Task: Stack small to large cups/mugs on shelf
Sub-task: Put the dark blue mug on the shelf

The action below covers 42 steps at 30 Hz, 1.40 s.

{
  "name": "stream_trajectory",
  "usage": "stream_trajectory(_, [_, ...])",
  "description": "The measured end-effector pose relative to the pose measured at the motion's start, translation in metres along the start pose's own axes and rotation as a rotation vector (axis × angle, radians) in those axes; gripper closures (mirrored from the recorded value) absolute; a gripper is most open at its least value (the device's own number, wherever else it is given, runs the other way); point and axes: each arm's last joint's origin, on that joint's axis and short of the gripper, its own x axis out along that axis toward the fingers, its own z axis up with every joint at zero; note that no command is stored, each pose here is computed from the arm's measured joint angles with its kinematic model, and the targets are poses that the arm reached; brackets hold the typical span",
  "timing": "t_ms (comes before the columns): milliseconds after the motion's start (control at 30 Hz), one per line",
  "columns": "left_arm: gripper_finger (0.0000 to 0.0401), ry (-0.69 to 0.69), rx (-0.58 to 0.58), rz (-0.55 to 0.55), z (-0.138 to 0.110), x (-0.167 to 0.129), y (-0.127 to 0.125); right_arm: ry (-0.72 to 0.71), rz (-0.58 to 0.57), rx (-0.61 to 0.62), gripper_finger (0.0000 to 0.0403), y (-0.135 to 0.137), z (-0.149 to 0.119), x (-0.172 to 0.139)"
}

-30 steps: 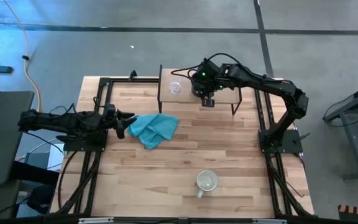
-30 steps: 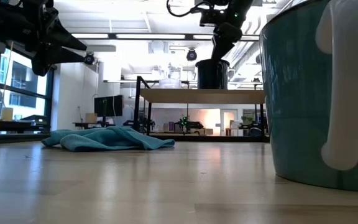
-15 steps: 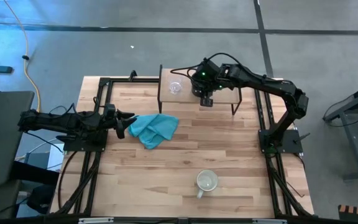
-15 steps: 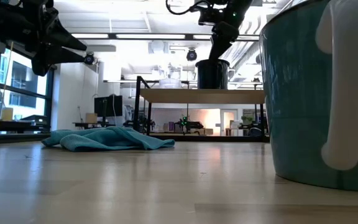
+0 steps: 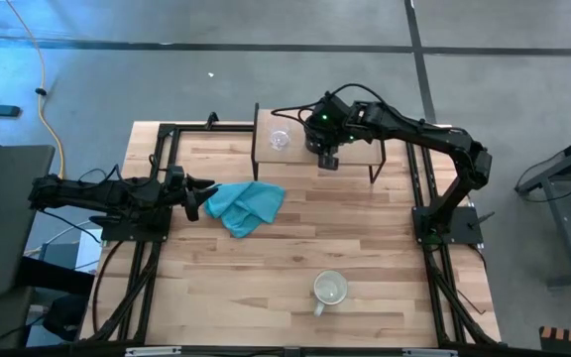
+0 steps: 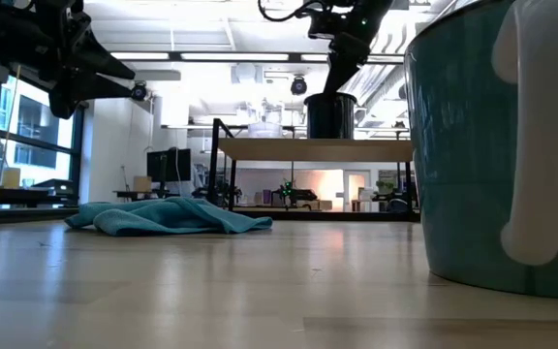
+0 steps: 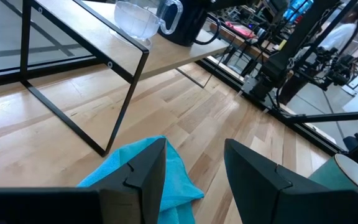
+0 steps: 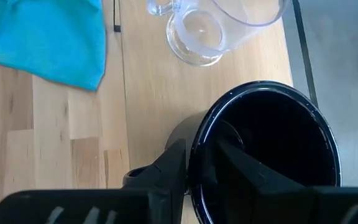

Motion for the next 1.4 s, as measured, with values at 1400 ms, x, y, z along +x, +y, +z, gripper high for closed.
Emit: stream_trajectory(1400, [0.0249,-0.001,-0.001,0.000,0.0001,0.0000,0.0000,-0.017,0.033,0.023,0.0242,-0.0031,-0.0009,0.0005])
